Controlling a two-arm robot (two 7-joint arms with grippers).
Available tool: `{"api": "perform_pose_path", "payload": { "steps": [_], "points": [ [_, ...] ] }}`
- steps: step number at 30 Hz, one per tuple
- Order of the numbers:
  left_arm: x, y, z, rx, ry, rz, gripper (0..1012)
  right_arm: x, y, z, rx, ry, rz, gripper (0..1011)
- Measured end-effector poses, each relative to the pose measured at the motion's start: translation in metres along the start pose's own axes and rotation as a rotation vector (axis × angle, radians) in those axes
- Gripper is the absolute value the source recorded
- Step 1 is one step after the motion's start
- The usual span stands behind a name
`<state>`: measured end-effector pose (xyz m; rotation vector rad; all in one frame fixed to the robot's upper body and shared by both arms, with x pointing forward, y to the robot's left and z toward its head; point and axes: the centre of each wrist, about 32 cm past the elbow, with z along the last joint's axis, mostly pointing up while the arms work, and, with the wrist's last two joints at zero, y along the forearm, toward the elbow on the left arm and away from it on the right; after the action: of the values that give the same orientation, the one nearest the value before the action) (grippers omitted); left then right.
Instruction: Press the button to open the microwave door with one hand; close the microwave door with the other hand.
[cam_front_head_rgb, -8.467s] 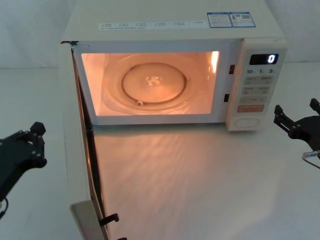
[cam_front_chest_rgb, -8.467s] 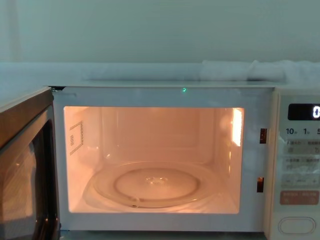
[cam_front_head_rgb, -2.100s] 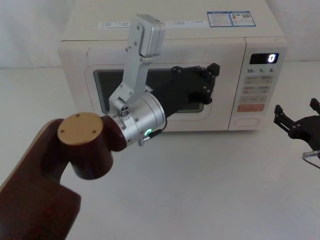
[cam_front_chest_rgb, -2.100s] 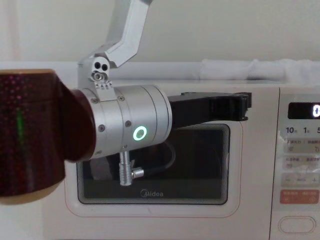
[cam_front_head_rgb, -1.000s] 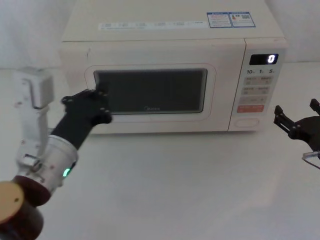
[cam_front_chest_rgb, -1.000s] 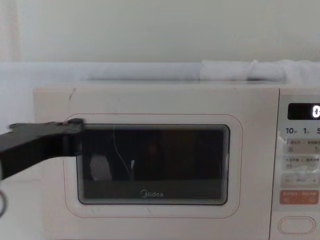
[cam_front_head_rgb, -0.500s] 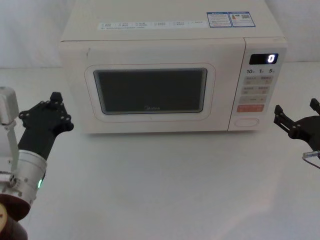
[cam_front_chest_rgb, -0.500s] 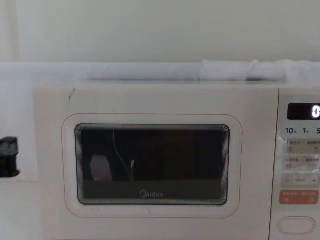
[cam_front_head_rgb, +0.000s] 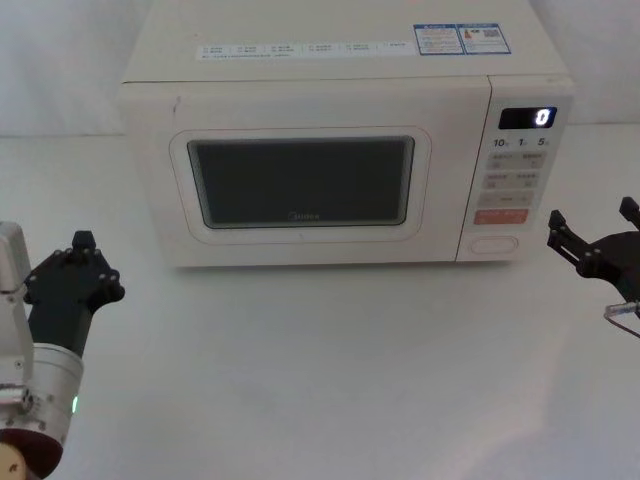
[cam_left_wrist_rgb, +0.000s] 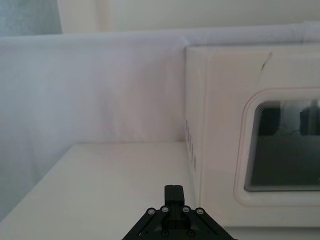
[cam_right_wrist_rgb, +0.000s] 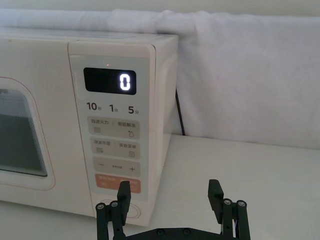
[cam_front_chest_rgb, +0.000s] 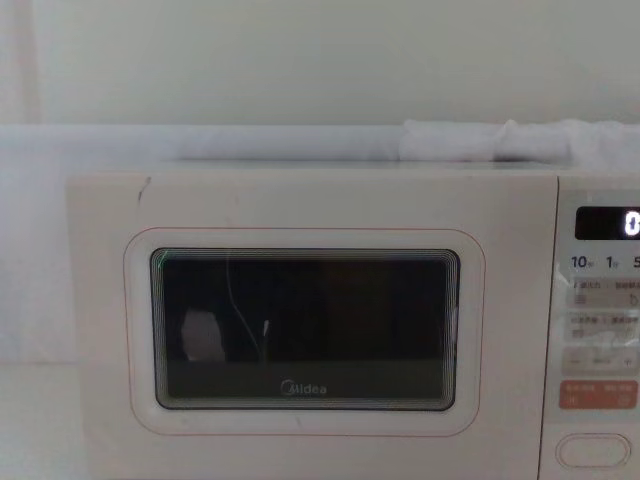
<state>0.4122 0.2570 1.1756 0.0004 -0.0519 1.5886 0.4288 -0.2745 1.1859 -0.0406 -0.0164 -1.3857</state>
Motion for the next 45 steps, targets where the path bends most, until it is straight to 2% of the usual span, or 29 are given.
{"api": "perform_pose_path", "payload": {
  "steps": [10, 15, 18, 22, 26, 31, 34, 39, 45],
  "points": [
    [0.0032, 0.004, -0.006, 0.023, 0.019, -0.002, 0, 0.0000, 0.000, 0.000, 0.000, 0.000, 0.000, 1002],
    [0.0021, 0.005, -0.011, 0.041, 0.036, -0.012, 0, 0.0000, 0.000, 0.000, 0.000, 0.000, 0.000, 1002],
    [0.0016, 0.004, -0.013, 0.044, 0.042, -0.014, 0, 0.0000, 0.000, 0.000, 0.000, 0.000, 0.000, 1002],
    [0.0012, 0.000, -0.015, 0.038, 0.046, -0.016, 0, 0.0000, 0.000, 0.000, 0.000, 0.000, 0.000, 1002],
    [0.0016, -0.005, -0.013, 0.023, 0.043, -0.017, 0, 0.0000, 0.000, 0.000, 0.000, 0.000, 0.000, 1002],
    [0.0023, -0.008, -0.013, 0.018, 0.031, -0.022, 0, 0.0000, 0.000, 0.000, 0.000, 0.000, 0.000, 1002],
    [0.0021, -0.009, -0.014, 0.019, 0.020, -0.025, 0, 0.0000, 0.000, 0.000, 0.000, 0.000, 0.000, 1002],
    [0.0011, -0.009, -0.014, 0.019, 0.013, -0.028, 0, 0.0000, 0.000, 0.000, 0.000, 0.000, 0.000, 1002],
    [-0.0032, -0.006, -0.016, 0.028, 0.014, -0.027, 0, 0.0000, 0.000, 0.000, 0.000, 0.000, 0.000, 1002]
  ]
}}
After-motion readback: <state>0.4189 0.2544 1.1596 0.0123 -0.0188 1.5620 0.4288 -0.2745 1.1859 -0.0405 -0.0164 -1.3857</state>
